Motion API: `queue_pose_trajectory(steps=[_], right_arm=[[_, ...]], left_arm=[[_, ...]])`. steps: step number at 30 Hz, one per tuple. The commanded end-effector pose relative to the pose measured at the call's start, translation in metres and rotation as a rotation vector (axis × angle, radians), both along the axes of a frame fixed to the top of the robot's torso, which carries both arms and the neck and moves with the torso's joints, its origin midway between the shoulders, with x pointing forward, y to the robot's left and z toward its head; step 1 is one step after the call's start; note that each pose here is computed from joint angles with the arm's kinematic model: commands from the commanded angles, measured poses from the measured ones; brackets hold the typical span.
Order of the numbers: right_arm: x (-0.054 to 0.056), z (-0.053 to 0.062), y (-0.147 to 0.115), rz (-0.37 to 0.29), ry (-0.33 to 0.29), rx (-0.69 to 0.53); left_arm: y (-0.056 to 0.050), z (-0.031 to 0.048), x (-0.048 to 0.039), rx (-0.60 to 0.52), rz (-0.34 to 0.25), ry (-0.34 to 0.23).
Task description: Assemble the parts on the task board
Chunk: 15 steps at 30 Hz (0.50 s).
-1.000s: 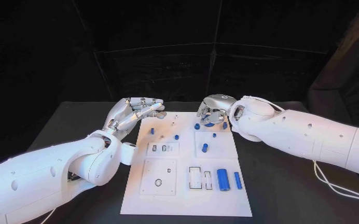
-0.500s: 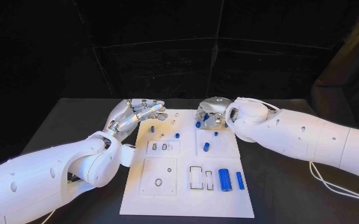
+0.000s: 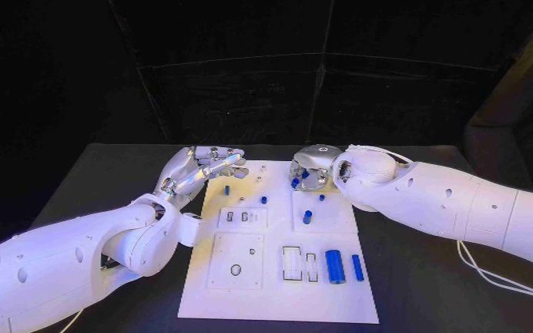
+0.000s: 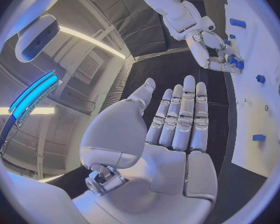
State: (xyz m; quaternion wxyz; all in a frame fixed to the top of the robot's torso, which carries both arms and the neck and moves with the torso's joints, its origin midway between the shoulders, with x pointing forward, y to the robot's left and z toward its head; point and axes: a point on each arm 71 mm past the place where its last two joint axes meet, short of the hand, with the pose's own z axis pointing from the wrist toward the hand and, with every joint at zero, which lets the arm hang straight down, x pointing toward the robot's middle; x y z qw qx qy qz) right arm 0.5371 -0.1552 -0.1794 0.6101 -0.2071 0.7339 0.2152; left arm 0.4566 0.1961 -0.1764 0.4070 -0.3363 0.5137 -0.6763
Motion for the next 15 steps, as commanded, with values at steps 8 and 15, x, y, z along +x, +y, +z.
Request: queue_pose_trajectory(steps=[8,15], right_arm=[[0.0011,0.0036,0.0037,0.009,-0.030,0.013],[0.0000,0.0103,0.0055,0.014,-0.099,0.068]], left_arm=[[-0.0010,0.0006,0.0008,-0.007,-0.016,0.006],[-0.0002,0.0003,0.0012,-0.006,-0.016,0.008]])
